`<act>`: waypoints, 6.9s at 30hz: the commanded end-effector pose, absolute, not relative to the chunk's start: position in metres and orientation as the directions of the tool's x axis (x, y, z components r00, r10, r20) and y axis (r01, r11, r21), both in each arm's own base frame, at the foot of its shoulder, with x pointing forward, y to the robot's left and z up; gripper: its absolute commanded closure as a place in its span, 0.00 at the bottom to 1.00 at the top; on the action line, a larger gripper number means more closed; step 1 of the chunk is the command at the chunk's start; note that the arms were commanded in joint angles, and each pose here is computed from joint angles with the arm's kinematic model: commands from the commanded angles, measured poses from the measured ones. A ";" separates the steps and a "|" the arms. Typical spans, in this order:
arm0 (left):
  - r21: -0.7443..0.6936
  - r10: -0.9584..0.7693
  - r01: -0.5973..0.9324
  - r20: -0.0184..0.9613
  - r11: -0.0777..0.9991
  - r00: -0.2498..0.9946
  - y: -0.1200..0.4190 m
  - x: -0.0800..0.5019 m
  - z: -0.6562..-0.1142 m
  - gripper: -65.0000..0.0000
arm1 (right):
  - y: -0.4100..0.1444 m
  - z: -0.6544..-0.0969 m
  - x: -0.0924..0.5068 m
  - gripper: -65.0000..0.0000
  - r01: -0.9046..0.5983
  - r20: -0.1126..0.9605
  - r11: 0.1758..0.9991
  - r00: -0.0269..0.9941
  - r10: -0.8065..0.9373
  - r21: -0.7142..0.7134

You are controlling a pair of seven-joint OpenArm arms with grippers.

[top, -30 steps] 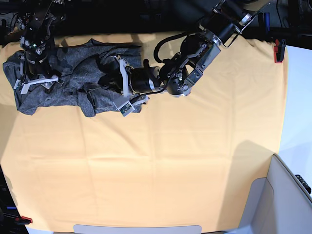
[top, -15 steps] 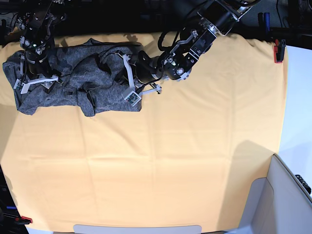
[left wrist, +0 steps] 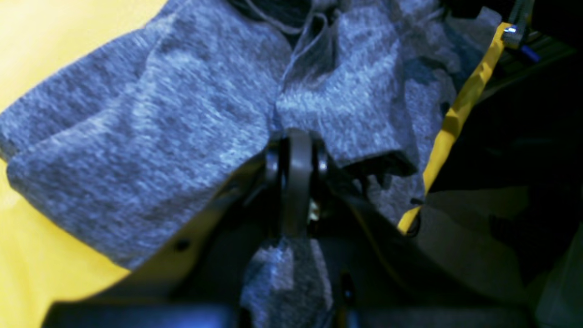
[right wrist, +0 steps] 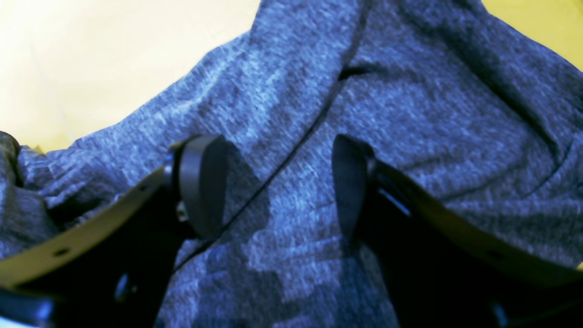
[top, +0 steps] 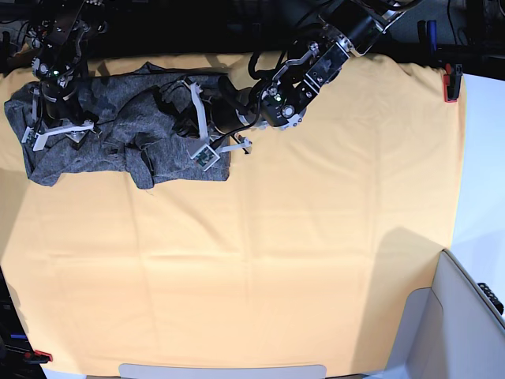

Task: Fold the T-shirt properly
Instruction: 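Move the right gripper to the strip's other end, then grasp the strip end with the right gripper while the left holds, then fold the held end over toward the left gripper with the right gripper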

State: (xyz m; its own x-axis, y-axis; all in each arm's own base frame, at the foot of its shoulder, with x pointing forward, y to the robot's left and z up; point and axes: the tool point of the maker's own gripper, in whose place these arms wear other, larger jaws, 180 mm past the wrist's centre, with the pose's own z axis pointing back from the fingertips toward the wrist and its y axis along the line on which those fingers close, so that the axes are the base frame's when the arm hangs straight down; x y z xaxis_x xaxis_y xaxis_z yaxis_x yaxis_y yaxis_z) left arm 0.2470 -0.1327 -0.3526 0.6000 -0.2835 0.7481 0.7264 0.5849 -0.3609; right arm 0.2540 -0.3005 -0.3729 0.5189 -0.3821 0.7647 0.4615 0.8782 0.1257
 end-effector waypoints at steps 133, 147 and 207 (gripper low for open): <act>-0.366 -0.200 0.725 0.801 0.583 0.565 -0.119 0.239 -0.324 0.88 | -0.365 -0.360 0.270 0.24 -0.014 0.688 1.000 0.726 0.000 0.014; -0.364 -0.201 0.724 0.800 0.586 0.565 -0.118 0.240 -0.325 0.89 | -0.349 -0.364 0.278 0.24 -0.034 0.696 0.999 0.718 -0.006 0.043; -0.357 -0.218 0.723 0.792 0.591 0.570 -0.112 0.238 -0.330 0.89 | -0.224 -0.281 0.282 1.00 -0.303 0.766 0.943 0.570 0.296 -0.139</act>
